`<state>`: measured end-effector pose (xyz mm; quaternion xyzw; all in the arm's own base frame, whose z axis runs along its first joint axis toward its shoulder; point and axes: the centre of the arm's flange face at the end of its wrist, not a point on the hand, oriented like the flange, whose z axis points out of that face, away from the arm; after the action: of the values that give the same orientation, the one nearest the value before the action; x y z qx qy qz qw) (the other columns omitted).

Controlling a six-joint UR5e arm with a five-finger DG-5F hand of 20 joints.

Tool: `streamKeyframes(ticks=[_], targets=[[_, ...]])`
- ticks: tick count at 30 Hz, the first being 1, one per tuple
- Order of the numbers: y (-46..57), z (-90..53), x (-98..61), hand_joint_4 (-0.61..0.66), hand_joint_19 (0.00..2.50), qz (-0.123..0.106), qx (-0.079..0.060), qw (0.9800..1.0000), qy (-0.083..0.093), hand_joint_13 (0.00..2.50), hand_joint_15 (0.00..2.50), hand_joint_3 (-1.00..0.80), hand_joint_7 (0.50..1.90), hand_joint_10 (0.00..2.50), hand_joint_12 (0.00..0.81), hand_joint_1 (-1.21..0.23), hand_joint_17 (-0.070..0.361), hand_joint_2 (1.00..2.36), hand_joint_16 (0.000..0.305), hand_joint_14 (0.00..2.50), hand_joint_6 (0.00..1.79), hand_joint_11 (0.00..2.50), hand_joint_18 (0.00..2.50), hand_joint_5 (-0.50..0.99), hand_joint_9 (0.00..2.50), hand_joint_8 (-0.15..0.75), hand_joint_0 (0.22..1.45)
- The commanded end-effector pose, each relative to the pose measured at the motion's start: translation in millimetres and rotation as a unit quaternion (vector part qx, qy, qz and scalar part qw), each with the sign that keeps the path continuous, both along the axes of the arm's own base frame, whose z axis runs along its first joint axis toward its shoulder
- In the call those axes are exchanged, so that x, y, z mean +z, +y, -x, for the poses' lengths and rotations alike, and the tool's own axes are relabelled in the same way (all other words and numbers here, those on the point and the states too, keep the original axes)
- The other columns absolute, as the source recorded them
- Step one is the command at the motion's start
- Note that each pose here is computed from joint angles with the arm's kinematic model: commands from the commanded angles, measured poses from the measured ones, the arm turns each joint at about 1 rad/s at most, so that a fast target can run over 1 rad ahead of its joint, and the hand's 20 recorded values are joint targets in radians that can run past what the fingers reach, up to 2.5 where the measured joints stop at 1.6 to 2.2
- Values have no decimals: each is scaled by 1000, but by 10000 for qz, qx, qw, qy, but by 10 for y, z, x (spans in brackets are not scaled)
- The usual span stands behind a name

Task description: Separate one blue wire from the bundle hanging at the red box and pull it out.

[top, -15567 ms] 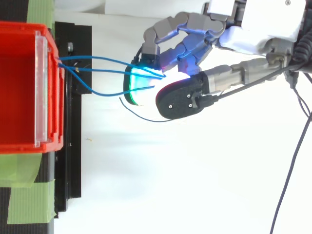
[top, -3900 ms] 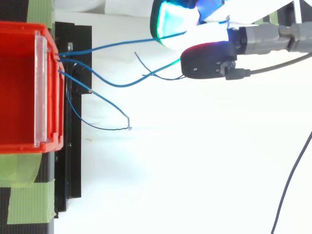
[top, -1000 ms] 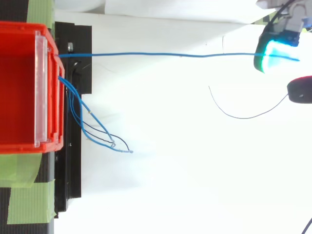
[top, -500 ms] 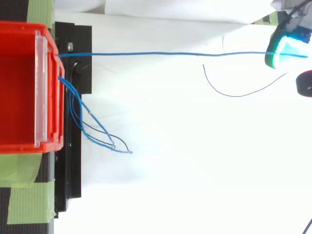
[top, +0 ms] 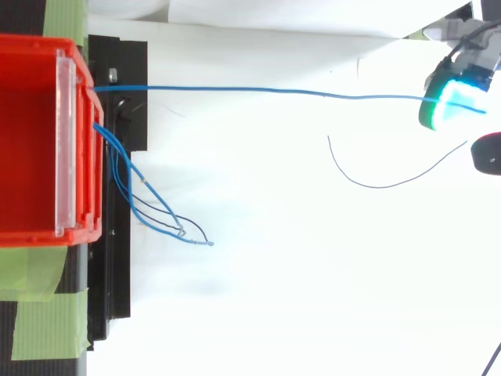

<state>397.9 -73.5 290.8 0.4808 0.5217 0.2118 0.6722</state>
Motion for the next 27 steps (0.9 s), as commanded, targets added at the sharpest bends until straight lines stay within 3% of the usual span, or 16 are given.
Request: streamKeyframes(ticks=[1,4,10,27], targets=[[27,-15,3,95,426,-21,41,10000,-52,157,266,95,1075,16,347,-687,112,1029,50,9,852,581,93,-156,519,267,591],[57,-25,1,94,426,104,126,9999,-13,157,270,88,1065,15,347,-687,112,1029,50,11,852,584,93,-156,518,266,593],[53,-22,-2,95,426,293,142,9994,91,156,270,91,1074,16,347,-688,112,1029,50,10,852,581,93,-156,519,268,592],[46,-9,-11,94,429,348,128,9992,165,154,270,93,1077,15,348,-686,112,1029,50,10,852,583,93,-156,520,268,593]])
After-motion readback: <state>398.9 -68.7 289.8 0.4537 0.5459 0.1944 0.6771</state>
